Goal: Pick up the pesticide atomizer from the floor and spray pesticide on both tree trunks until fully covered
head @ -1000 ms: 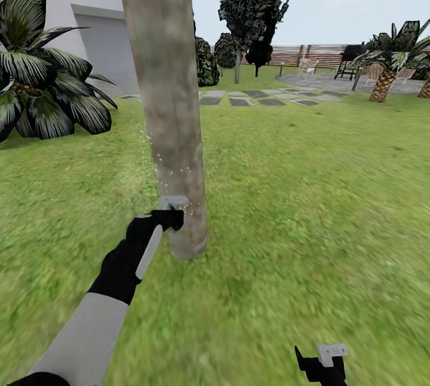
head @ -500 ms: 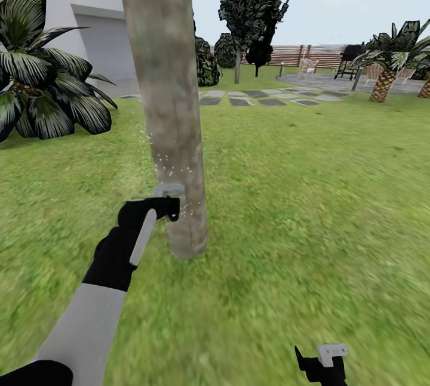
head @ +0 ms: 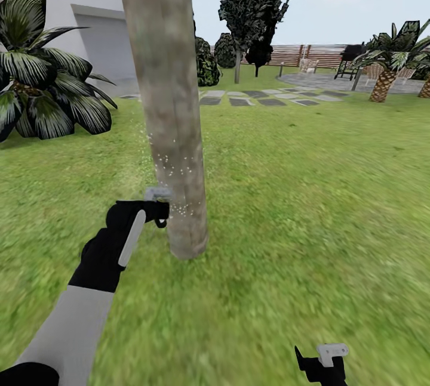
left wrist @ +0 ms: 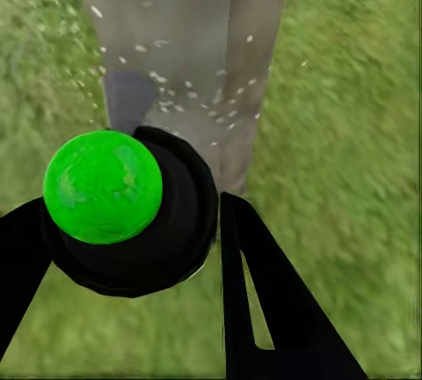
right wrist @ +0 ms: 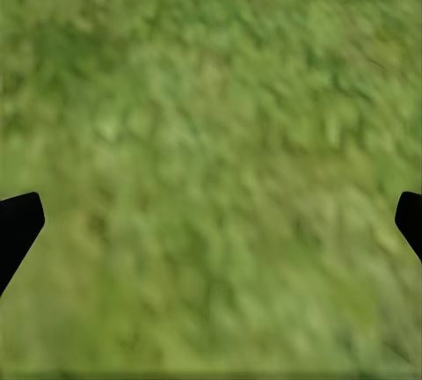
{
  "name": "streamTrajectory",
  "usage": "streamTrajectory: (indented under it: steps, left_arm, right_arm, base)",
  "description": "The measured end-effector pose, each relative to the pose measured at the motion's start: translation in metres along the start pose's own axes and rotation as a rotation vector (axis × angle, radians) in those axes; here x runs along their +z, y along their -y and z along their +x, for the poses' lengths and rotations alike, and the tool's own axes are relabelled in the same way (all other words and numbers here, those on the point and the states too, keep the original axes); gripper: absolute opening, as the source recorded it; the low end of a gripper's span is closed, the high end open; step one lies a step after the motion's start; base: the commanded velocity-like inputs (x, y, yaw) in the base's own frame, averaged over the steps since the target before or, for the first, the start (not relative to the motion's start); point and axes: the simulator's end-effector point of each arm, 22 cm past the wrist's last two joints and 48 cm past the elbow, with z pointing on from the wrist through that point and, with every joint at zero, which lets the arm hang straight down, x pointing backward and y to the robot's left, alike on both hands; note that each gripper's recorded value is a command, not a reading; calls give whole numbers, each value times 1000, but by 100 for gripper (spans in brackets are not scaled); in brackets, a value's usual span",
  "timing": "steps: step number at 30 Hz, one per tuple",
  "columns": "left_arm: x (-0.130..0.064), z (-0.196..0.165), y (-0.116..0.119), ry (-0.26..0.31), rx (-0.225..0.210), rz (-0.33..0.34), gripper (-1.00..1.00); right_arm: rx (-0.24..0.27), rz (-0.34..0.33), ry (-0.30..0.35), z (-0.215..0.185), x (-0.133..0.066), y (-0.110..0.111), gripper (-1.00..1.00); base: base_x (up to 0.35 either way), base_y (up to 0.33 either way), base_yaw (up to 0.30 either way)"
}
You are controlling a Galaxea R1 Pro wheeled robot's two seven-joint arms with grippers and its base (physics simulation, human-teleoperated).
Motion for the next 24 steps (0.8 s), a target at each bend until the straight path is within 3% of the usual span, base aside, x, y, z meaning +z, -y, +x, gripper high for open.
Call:
streamTrajectory:
  steps: [4,5,7,13,15,17,20,24]
  left_arm:
    - [15,28,3,-73,3,4,-100]
    - [19,33,15,-92,17,22,-100]
    - [19,28,26,-90,32,33,-100]
    - [-3,-73,26,53,46,22,-100]
    - [-10,-95,25,85,50,19,-100]
    - [-10,-94,25,82,48,21,-100]
    - [-2,-79,25,49,50,20,-100]
    - [32,-3,21,-105,42,13,-100]
  right_arm:
    - [0,0,0,0,0,0,100]
    - [0,0,0,0,0,0,100]
    - [0,0,0,0,0,0,100]
    - [0,0,0,0,0,0,100]
    - [0,0,0,0,0,0,100]
    - [0,0,0,0,0,0,100]
    - [0,0,0,0,0,0,100]
    - [0,0,0,0,0,0,100]
  base:
    - [0,0,0]
    - [0,0,0]
    - [0,0,0]
    - [0,0,0]
    - [0,0,0]
    - [0,0,0]
    - [0,0,0]
    - [0,0,0]
